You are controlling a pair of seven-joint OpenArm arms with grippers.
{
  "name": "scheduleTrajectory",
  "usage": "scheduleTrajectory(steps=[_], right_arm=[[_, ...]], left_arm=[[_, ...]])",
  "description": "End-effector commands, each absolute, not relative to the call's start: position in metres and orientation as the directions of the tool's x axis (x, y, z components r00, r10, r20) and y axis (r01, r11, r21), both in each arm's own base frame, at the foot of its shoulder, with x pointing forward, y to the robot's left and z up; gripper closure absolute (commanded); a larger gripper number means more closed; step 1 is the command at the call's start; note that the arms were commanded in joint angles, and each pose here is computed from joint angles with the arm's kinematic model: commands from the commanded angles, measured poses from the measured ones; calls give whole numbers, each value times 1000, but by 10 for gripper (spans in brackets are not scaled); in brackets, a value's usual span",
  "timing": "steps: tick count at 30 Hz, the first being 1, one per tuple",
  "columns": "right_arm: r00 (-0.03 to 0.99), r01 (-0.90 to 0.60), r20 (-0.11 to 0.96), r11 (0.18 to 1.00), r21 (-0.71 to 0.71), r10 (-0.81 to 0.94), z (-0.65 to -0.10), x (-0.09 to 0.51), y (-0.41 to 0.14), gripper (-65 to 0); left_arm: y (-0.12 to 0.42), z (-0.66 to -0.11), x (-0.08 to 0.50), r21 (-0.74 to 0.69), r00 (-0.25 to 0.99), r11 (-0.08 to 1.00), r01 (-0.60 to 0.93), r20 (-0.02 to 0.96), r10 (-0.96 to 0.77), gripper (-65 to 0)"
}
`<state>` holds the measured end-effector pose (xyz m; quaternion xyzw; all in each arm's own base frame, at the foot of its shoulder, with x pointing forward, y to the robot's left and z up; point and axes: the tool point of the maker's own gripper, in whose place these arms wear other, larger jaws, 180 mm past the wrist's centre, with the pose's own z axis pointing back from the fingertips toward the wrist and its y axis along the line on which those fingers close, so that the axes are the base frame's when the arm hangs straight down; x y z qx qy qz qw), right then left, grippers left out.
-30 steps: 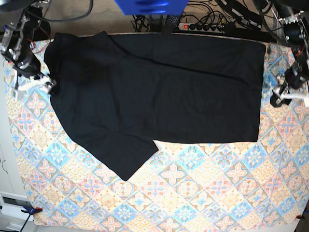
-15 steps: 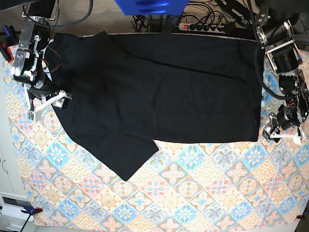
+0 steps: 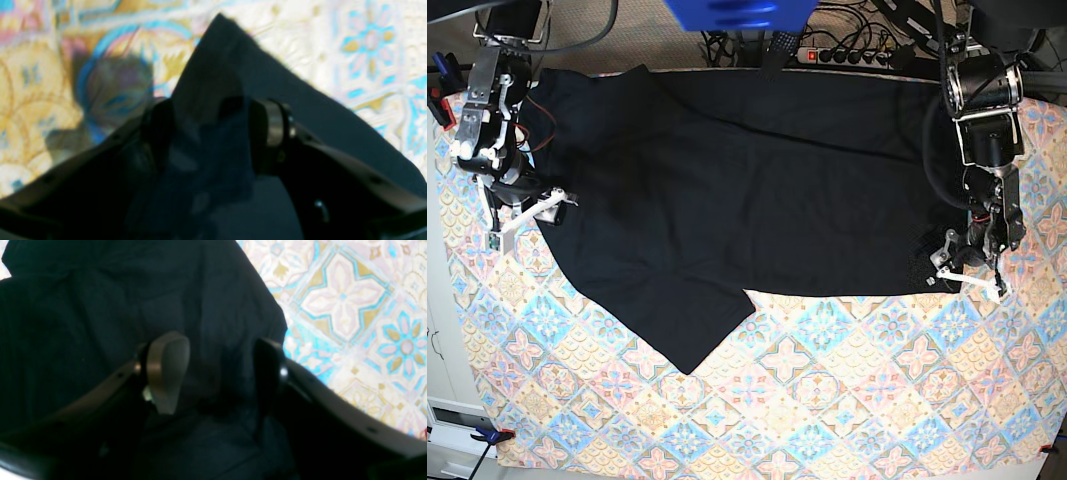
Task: Fold the T-shirt properly
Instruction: 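Release the edge and grasp the shirt's side further along with both grippers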
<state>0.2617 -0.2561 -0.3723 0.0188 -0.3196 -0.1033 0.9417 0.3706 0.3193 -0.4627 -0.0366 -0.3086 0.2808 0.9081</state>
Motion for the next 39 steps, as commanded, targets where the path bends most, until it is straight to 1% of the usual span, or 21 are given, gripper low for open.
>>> scheduleTrajectory(steps=[1, 7, 11, 13, 15, 21, 23, 25, 30, 35, 37, 39], right_arm=[[749, 177, 634, 980, 89, -193, -361, 269, -262, -329], [749, 177, 634, 980, 89, -193, -361, 269, -262, -329], [749, 177, 634, 980, 89, -193, -361, 269, -262, -329], [751, 177, 632, 980, 88, -193, -362, 268, -262, -329], [751, 178, 632, 980, 90, -194, -362, 268, -261, -329], [751, 176, 631, 980, 91, -194, -362, 268, -260, -329], [751, 176, 631, 980, 91, -194, -362, 268, -260, -329], [751, 176, 631, 980, 91, -194, -362, 268, -260, -329], [751, 174, 632, 980, 90, -192, -362, 268, -260, -329], [752, 174, 631, 981, 90, -191, -362, 267, -260, -329], [752, 174, 631, 981, 90, -191, -362, 267, -260, -329], [752, 174, 631, 981, 90, -191, -362, 267, -260, -329]], left_arm=[[322, -456, 377, -253, 644, 833, -492, 538, 543, -356], [325, -452, 378, -260, 634, 829, -494, 545, 549, -356], [354, -426, 375, -280, 553, 805, -523, 607, 571, -356], [368, -415, 372, -267, 533, 807, -527, 636, 558, -356], [373, -415, 370, -254, 535, 808, -531, 639, 553, -356], [372, -436, 359, -248, 553, 789, -562, 598, 581, -356], [374, -441, 357, -245, 542, 784, -571, 605, 584, -356], [368, -450, 355, -247, 540, 780, -576, 601, 589, -356], [354, -474, 347, -184, 598, 814, -551, 593, 539, -356], [318, -488, 350, -188, 653, 849, -494, 565, 505, -356], [304, -492, 352, -205, 658, 850, -485, 554, 509, -356], [302, -489, 355, -211, 654, 853, -478, 563, 506, -355]])
